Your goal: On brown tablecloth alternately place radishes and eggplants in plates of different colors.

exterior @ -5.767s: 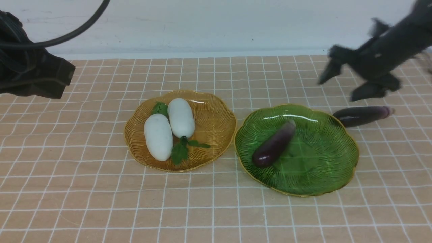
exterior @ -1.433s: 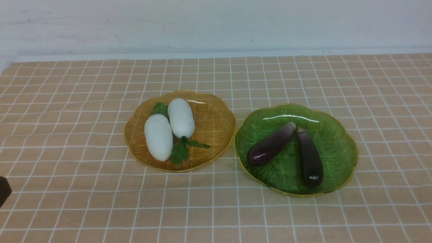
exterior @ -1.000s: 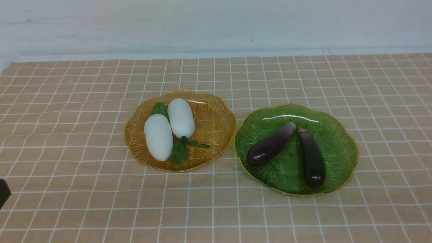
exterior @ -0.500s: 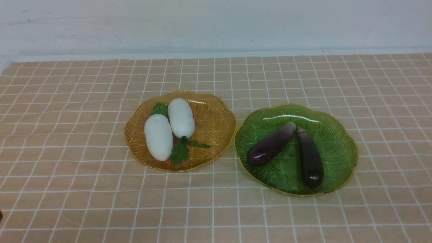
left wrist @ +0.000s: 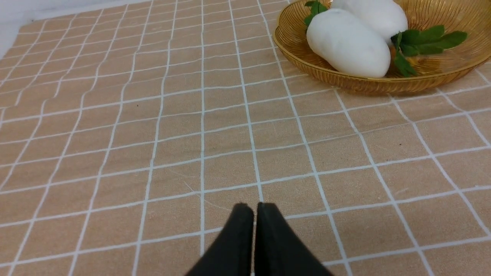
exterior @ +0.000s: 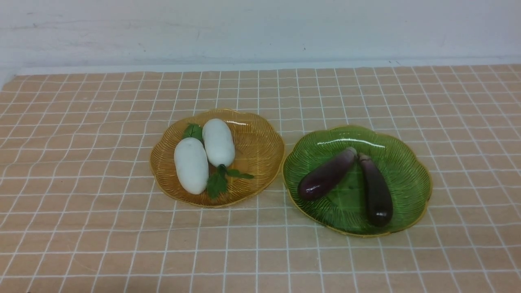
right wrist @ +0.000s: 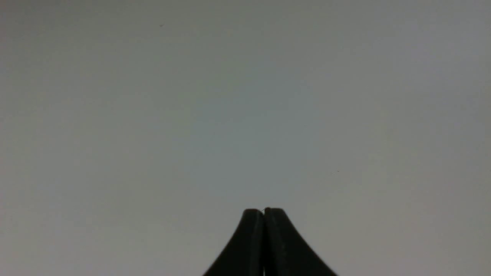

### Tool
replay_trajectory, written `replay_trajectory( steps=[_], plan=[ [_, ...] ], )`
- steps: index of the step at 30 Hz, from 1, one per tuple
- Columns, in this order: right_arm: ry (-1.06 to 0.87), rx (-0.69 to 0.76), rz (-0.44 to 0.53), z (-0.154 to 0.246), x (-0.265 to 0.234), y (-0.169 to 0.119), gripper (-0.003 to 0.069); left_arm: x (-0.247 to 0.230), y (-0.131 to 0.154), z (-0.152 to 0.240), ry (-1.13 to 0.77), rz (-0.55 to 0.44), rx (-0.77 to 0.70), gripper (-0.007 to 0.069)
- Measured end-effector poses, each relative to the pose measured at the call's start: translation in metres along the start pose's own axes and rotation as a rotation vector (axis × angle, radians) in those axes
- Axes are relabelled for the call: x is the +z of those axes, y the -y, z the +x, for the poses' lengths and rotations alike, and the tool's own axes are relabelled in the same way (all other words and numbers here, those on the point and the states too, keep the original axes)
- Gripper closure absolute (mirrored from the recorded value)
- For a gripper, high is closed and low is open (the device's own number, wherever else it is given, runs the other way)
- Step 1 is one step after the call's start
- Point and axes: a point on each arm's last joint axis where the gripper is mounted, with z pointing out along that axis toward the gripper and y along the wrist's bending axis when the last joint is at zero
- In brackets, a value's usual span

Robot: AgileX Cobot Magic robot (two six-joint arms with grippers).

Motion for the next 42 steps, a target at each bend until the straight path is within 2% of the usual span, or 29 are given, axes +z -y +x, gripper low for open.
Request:
replay_trajectory(
  steps=[27, 32, 36, 38, 40, 42],
  plan=[
    [-0.041, -0.025, 0.002, 0.003, -0.001, 0.0, 0.0674, 0.0, 0.0, 0.0, 0.0, -0.001, 0.0, 0.0628],
    [-0.204, -0.107, 0.038, 0.026, -0.006, 0.002, 0.0674, 0.0, 0.0, 0.0, 0.0, -0.001, 0.0, 0.0628],
    [-0.526, -0.169, 0.113, 0.09, -0.027, 0.011, 0.0674, 0.0, 0.0, 0.0, 0.0, -0.001, 0.0, 0.0628],
    [-0.574, -0.175, 0.125, 0.101, -0.032, 0.012, 0.0674, 0.0, 0.0, 0.0, 0.0, -0.001, 0.0, 0.0628],
    [-0.714, -0.179, 0.144, 0.133, -0.049, 0.016, 0.0674, 0.0, 0.0, 0.0, 0.0, -0.001, 0.0, 0.0628],
    [-0.778, -0.178, 0.153, 0.143, -0.055, 0.017, 0.0674, 0.0, 0.0, 0.0, 0.0, -0.001, 0.0, 0.0628]
  ],
)
